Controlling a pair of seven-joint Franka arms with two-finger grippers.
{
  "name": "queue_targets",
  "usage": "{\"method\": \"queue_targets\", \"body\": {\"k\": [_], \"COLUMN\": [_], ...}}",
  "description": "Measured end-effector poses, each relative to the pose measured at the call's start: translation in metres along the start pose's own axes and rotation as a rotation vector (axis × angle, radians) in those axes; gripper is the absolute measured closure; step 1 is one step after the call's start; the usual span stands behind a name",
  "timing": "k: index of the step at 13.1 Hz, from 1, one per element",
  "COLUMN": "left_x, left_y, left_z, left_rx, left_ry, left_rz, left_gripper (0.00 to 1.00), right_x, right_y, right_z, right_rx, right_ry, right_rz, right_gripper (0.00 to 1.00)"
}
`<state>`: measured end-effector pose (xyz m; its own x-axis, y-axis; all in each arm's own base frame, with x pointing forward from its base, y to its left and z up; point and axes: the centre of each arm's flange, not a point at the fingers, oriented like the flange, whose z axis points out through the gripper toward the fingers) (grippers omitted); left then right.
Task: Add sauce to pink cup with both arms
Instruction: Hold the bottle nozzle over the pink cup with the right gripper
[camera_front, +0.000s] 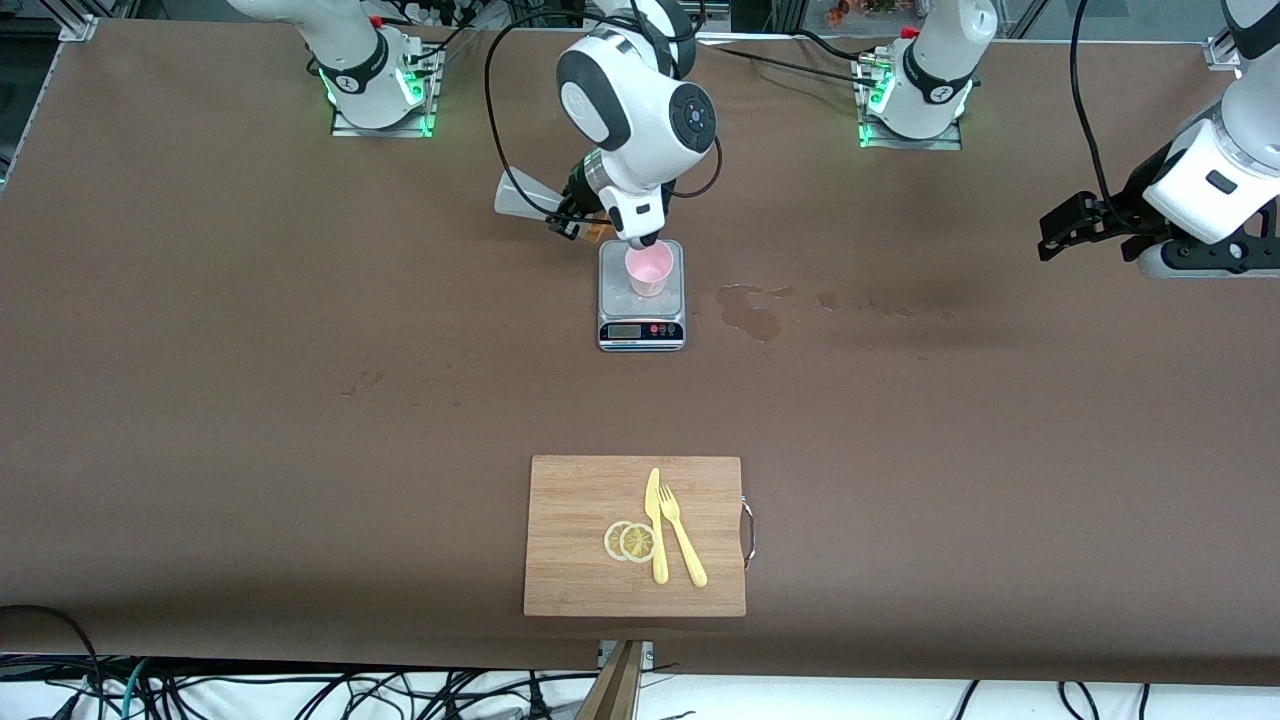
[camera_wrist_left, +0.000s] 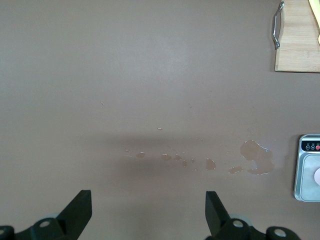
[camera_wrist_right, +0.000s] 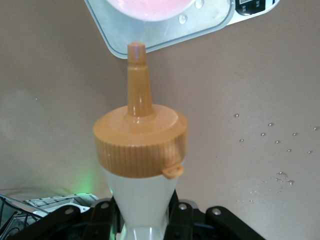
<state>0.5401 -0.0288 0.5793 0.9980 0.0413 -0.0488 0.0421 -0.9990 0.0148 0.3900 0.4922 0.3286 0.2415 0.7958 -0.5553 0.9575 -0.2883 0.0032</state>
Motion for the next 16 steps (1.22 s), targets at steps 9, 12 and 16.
{"method": "queue_targets", "body": {"k": [9, 12, 16], "left_x": [-0.002, -0.003, -0.002], "left_y": [-0.002, -0.004, -0.012], "left_z": [0.002, 0.002, 0.001], "left_rx": [0.002, 0.002, 0.0], "left_ry": [-0.024, -0.027, -0.024], "left_rz": [-0.004, -0.006, -0.022], "left_gripper": [0.0, 0.0, 0.0], "right_x": [0.022, 0.024, 0.023], "right_y": [0.001, 0.001, 0.002], "right_z": [-0.014, -0.013, -0.015], "right_rx": [-0.022, -0.021, -0.021], "right_ry": [-0.02, -0.025, -0.025], "right_rz": [0.006, 0.007, 0.008], "right_gripper": [0.67, 0.67, 0.67]}}
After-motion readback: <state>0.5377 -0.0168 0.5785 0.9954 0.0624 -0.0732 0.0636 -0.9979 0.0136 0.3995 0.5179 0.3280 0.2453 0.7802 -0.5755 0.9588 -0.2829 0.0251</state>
